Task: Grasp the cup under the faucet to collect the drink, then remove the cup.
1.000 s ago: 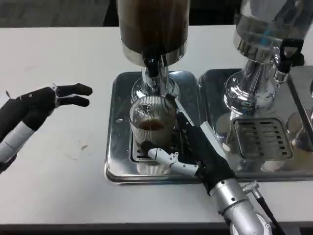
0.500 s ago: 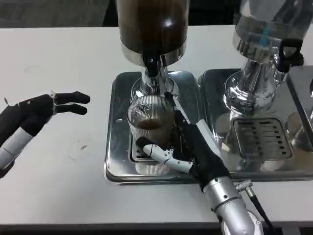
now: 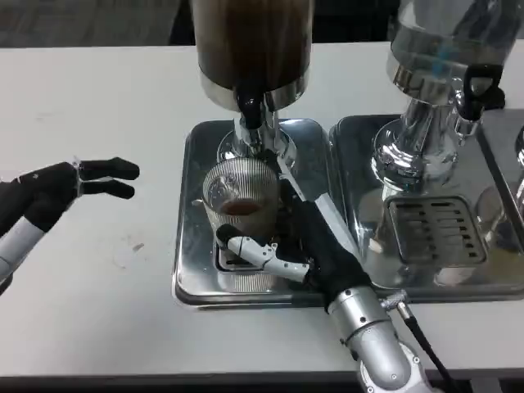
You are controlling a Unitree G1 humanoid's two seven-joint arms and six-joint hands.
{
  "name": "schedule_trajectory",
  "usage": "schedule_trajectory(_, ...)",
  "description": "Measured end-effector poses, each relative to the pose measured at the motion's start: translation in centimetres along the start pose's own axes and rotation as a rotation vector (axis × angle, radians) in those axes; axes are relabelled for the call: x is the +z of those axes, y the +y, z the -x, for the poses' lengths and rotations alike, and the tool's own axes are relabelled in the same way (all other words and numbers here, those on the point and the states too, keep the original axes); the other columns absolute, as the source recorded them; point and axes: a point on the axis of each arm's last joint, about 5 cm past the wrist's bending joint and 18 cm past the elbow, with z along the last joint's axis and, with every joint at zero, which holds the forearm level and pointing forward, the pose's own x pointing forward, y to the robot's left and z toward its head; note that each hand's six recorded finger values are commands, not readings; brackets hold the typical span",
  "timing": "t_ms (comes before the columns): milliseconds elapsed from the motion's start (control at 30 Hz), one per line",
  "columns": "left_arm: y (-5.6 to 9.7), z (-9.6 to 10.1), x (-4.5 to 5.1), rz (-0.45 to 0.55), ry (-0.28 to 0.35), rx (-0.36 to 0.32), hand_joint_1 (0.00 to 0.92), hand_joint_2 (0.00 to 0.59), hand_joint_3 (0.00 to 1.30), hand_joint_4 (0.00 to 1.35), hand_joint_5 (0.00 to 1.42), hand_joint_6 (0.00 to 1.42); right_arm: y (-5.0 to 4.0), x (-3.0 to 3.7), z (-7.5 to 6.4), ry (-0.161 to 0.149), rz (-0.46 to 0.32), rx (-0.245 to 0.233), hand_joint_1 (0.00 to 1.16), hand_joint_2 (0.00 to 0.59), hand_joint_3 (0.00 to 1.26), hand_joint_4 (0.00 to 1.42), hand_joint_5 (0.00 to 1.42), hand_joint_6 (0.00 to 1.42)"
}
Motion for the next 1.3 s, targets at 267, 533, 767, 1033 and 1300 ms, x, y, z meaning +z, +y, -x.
schedule_trajectory(267, 0.1, 0.1, 0.03, -0.003, 0.008, -0.002, 0.0, 0.073, 0.41, 0.29, 0.35, 0.19, 0.76, 0.15, -0.3, 0.004, 0.0, -0.044, 0.67, 0.213, 0.0, 0.09, 0.13, 0.21)
schedule_trajectory(533, 0.2, 0.1, 0.03, -0.011, 0.025, -0.012, 0.0, 0.065, 0.41, 0.31, 0.36, 0.19, 1.53, 0.18, -0.5, 0.0, -0.009, -0.109, 0.71, 0.213, 0.08, 0.23, 0.32, 0.45)
schedule_trajectory(767, 0.2, 0.3, 0.1, -0.019, 0.034, -0.012, 0.0, 0.058, 0.41, 0.31, 0.36, 0.19, 2.07, -0.12, -0.4, -0.007, -0.021, -0.189, 0.78, 0.2, 0.21, 0.38, 0.51, 0.71)
schedule_trajectory(1033, 0.2, 0.3, 0.11, -0.019, 0.038, -0.014, 0.0, 0.061, 0.41, 0.33, 0.38, 0.19, 2.41, -0.42, -0.1, -0.016, -0.036, -0.266, 0.84, 0.216, 0.33, 0.54, 0.71, 1.03)
schedule_trajectory(1300, 0.2, 0.3, 0.09, -0.017, 0.041, -0.014, 0.0, 0.061, 0.42, 0.33, 0.38, 0.19, 2.53, -0.6, 0.1, -0.027, -0.037, -0.308, 0.86, 0.22, 0.39, 0.6, 0.77, 1.13)
